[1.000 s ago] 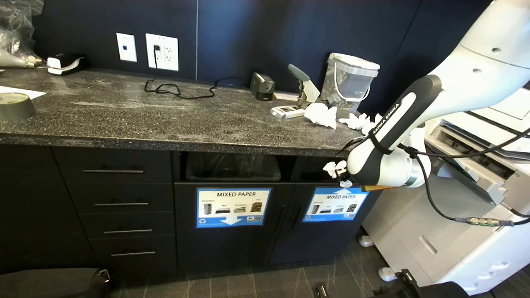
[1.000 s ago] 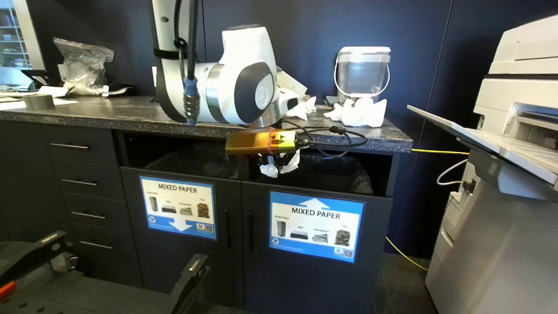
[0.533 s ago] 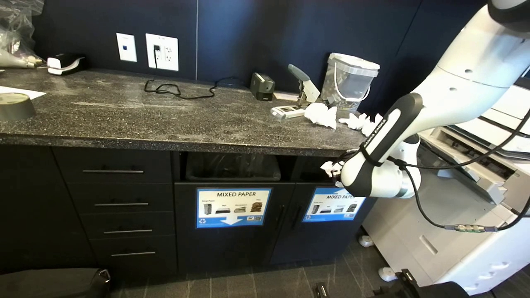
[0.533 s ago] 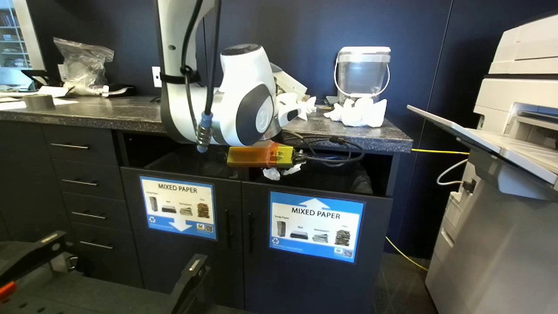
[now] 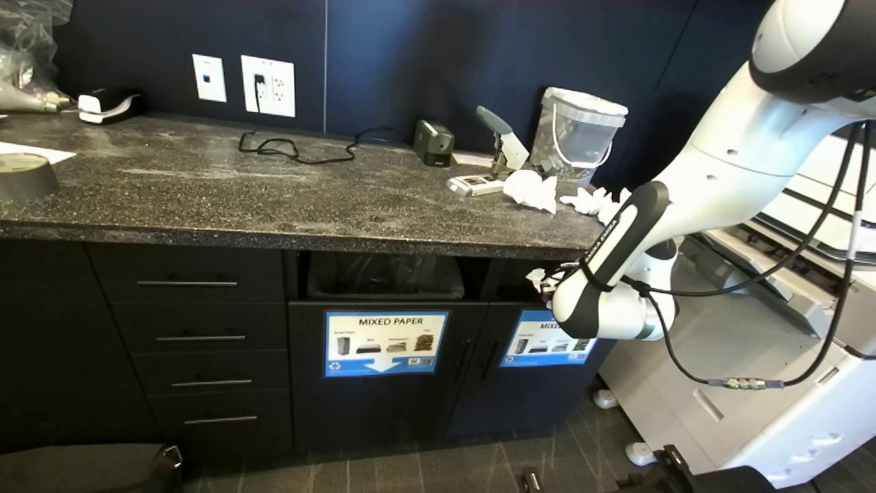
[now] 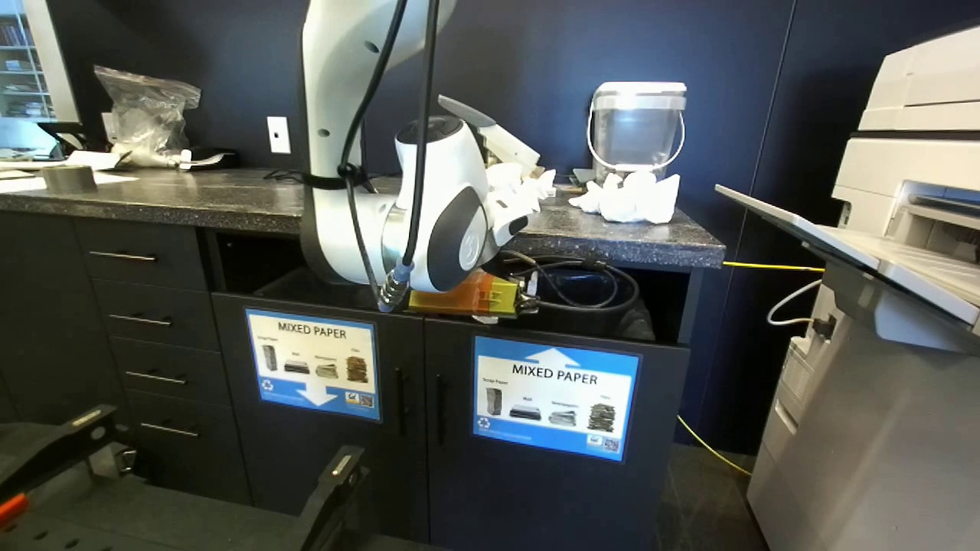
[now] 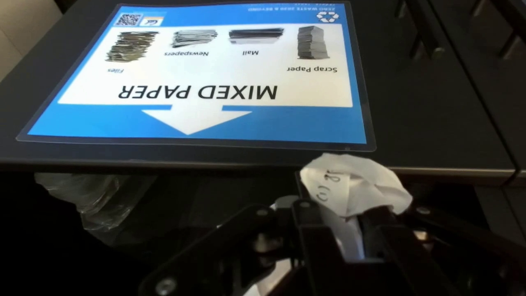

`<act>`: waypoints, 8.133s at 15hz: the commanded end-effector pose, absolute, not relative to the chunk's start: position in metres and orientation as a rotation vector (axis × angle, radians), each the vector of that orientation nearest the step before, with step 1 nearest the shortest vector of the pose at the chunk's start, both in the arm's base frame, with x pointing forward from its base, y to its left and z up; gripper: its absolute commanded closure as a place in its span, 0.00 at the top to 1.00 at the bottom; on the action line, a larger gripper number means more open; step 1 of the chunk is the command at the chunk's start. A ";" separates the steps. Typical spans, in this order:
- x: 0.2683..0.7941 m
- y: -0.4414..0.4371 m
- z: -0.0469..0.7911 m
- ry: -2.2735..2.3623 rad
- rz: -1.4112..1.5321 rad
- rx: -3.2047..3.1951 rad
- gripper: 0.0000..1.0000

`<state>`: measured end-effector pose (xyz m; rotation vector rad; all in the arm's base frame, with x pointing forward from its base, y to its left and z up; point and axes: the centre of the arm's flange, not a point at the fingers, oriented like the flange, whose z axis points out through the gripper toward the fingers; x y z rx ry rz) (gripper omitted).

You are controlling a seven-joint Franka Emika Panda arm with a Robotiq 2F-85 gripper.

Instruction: Put three crumpled papers inside the bin on the right

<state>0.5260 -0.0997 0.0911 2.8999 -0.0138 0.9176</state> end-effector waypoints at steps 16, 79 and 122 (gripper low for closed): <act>0.591 -0.111 0.031 -0.170 1.220 2.808 0.04; 0.560 -0.088 0.353 0.271 0.642 2.717 1.00; 0.697 -0.265 0.263 -1.709 1.158 2.509 1.00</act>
